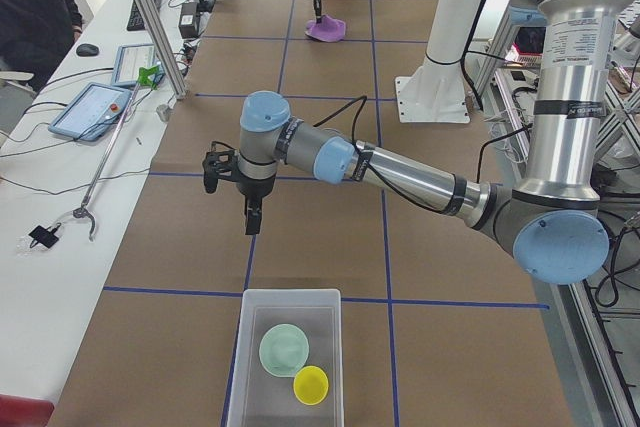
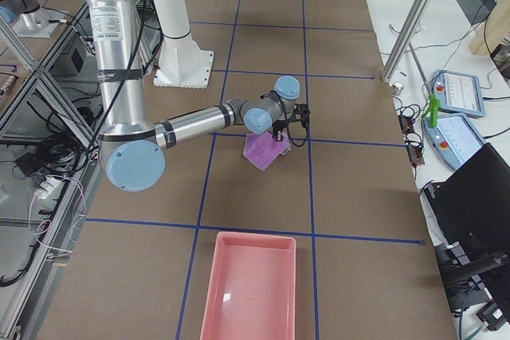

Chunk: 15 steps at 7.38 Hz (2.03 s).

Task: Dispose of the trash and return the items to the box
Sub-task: 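Lift the lavender cloth and carry it over the pink bin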

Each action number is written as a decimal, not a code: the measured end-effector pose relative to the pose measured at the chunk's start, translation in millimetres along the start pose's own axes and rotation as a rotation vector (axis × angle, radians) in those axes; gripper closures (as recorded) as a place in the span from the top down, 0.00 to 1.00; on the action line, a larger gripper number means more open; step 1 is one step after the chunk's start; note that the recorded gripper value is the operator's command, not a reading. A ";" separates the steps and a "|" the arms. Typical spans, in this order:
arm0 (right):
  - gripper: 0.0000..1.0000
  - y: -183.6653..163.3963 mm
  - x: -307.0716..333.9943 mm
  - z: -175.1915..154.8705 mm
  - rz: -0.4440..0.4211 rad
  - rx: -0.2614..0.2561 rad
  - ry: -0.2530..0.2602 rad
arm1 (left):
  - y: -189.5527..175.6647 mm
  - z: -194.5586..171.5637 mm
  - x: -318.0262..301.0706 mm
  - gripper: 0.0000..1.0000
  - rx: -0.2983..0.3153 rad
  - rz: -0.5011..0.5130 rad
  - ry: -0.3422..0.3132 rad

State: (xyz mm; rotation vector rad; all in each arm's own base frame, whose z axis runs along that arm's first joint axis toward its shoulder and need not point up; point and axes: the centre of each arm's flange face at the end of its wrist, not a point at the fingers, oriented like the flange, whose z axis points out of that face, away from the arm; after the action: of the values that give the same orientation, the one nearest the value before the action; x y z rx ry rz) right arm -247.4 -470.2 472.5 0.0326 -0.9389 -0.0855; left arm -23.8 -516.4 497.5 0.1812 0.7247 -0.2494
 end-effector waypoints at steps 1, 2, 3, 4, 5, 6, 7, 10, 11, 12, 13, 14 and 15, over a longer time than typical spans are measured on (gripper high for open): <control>0.00 3.8 11.8 -33.1 0.020 0.044 -0.015 | -0.3 -0.8 1.3 0.99 0.001 0.001 0.001; 0.00 7.8 34.6 -66.0 0.058 0.089 -0.021 | -1.7 -2.5 3.6 0.99 0.004 0.003 0.002; 0.00 12.0 68.9 -98.0 0.116 0.135 -0.021 | -4.1 -4.1 7.7 0.99 0.007 0.002 0.007; 0.00 19.8 106.1 -123.3 0.175 0.177 -0.010 | -6.0 -5.4 13.9 0.99 0.004 0.001 0.021; 0.00 33.5 149.2 -144.2 0.206 0.215 0.018 | -7.3 -6.7 19.5 0.99 0.000 -0.003 0.037; 0.00 54.0 204.2 -164.6 0.199 0.245 0.061 | -8.1 -7.6 22.3 0.99 -0.002 -0.009 0.045; 0.00 74.0 253.6 -182.5 0.182 0.249 0.105 | -8.6 -7.8 23.9 0.99 -0.003 -0.011 0.049; 0.00 122.0 343.7 -218.9 0.101 0.152 0.210 | -9.0 -7.0 24.6 0.99 -0.005 -0.012 0.050; 0.00 132.6 363.2 -218.5 0.089 0.115 0.220 | -9.2 -6.4 24.1 0.99 -0.006 -0.013 0.050; 0.00 138.3 391.4 -208.0 0.075 0.072 0.215 | -9.0 -4.8 24.3 0.99 -0.007 -0.012 0.049; 0.00 135.0 421.4 -193.7 0.070 0.030 0.203 | -8.3 -2.1 25.8 0.99 -0.010 -0.008 0.048; 0.00 127.9 448.0 -180.0 0.083 -0.005 0.189 | -7.2 0.7 28.3 0.99 -0.014 -0.001 0.048; 0.00 121.3 467.5 -169.4 0.101 -0.032 0.179 | -6.2 2.7 29.5 0.99 -0.016 0.003 0.047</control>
State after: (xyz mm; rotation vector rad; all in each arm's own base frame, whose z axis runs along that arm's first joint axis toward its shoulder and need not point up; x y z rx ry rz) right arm 171.2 -392.0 756.5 -0.0360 -0.7588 -0.0035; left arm -2.5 -527.7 479.1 0.1729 0.7733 -0.2372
